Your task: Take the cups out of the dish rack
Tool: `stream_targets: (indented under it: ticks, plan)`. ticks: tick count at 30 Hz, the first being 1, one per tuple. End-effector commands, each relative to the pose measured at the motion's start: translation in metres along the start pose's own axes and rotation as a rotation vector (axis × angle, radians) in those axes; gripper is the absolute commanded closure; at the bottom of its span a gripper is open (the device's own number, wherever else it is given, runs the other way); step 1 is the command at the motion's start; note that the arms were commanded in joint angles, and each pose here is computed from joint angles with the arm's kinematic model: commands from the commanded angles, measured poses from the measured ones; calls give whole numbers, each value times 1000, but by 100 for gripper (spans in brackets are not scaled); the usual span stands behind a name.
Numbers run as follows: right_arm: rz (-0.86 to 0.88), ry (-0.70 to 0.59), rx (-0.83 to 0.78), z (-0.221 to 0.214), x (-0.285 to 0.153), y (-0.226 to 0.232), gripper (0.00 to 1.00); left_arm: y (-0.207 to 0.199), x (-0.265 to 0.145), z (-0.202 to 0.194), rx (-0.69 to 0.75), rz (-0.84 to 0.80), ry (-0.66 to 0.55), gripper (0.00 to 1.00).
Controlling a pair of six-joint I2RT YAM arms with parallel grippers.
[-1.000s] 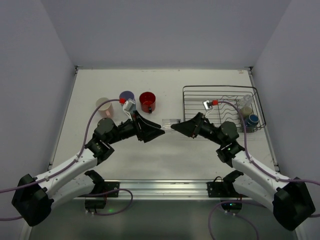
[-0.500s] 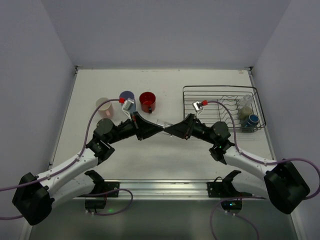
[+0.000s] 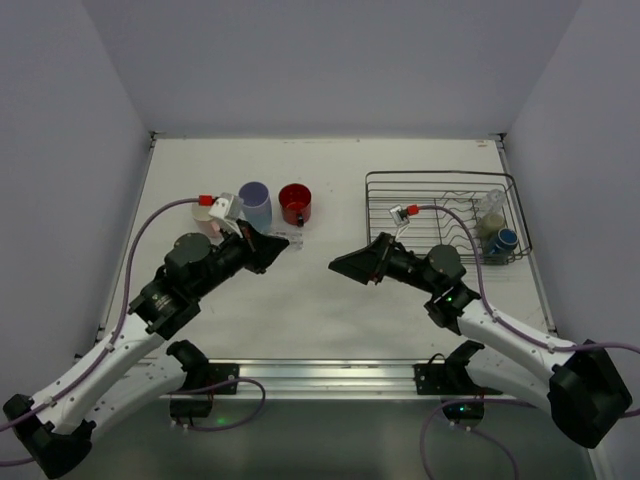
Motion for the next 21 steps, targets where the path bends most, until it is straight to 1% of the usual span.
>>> stream_targets:
  ticks: [1,2,3,4,5,7,8,9,10,12,13,15,21]
  plan:
    - [-99,-47,-121,17,-2,-6,1,74,-32,-3,143,444,66,100]
    - [-137,-34,-125,15,-4,-11,1,85,-37,2,158,527,60,100]
    - [-146,-47,-172,20,-8,-8,1,97,-37,-6,165,589,101,100]
    - [-166,-49,-186,22,-10,-9,1,106,-41,-14,164,634,142,100]
    - [-210,-47,-192,23,-12,-14,1,108,-40,-18,167,641,164,100]
    - [-236,-59,-237,28,-19,-12,1,112,-31,-22,169,648,189,100]
    - [-275,-53,-237,28,-22,-16,1,119,-30,-19,179,688,178,100]
    - [-289,-52,-256,28,-25,-18,1,129,-27,-24,187,731,199,100]
    - [-292,-60,-266,30,-28,-15,1,136,-24,-22,186,755,196,100]
    - [-327,-49,-277,27,-34,-20,1,153,-18,-31,190,802,247,100]
    - [-337,-46,-280,26,-37,-22,1,160,-14,-29,179,812,243,100]
    - [-358,-47,-293,24,-42,-25,1,175,-8,-41,165,824,300,100]
    - [-374,-28,-287,14,-46,-34,1,205,-1,-41,159,905,318,100]
Point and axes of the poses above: each gripper's point midway between its finger pads, its own x axis out along the fingers, its own y axis along the line the jaws close on, z = x × y, the point moved 1 cm from there along -x, back along the fingers, and after that the axes turned 12 degrees about -x, right-handed, at the moved point
